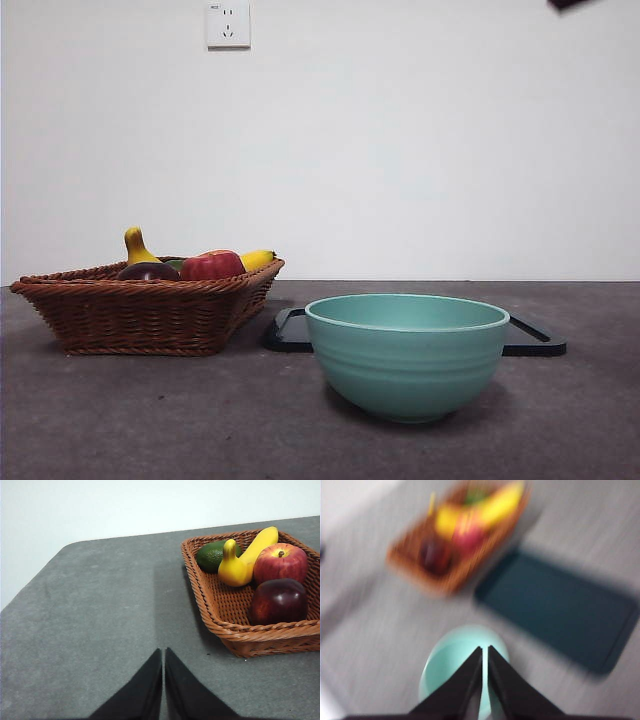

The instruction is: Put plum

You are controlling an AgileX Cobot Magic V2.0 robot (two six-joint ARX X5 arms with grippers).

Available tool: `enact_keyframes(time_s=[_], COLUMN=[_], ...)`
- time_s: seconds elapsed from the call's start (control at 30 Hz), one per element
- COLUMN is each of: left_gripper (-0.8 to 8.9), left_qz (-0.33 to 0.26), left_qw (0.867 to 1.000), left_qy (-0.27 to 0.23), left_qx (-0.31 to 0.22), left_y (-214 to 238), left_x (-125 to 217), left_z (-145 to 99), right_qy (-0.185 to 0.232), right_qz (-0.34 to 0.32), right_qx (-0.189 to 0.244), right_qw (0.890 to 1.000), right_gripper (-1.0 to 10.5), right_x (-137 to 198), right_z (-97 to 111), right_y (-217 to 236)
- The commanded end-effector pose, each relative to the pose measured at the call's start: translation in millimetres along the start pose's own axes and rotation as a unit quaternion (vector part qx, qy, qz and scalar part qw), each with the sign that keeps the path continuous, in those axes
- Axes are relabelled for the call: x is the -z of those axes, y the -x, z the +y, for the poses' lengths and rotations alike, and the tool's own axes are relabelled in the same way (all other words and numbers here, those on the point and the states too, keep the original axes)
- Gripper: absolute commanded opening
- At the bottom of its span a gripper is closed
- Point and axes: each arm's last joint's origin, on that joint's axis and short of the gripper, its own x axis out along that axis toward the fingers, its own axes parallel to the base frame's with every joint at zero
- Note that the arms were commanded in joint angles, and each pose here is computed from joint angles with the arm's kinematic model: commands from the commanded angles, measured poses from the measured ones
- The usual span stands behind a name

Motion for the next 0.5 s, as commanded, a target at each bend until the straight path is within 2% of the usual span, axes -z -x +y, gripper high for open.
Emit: enact_keyframes(time_s=[0.03, 0.17, 0.27, 0.37, 0.5], left_gripper=[0.07, 0.07, 0.07, 0.07, 0.07], left_qz=[0.013, 0.013, 0.013, 0.013, 0.013], left_qw=[1.000, 1.000, 1.000, 1.000, 1.000], left_qy=[0.002, 0.002, 0.002, 0.002, 0.002], left_qx=[-0.001, -0.001, -0.001, -0.001, -0.001], left_y=[-2, -2, -2, -2, -2], left_x=[7, 7, 7, 7, 7], left_z=[0, 0, 0, 0, 0], right_qy=[0.021, 0.048, 0.057, 0.060, 0.058], right_qz=[-0.082, -0.171, -0.213, -0.239, -0.251], right_qx=[0.026, 0.092, 0.137, 0.161, 0.186], right_qw=[0.996, 0.980, 0.966, 0.956, 0.948], right_gripper=[0.0, 0.0, 0.0, 0.0, 0.0], right_x=[-6, 1, 15, 35, 65], right_z=[-6, -18, -25, -32, -41], right_y=[11, 26, 31, 29, 21])
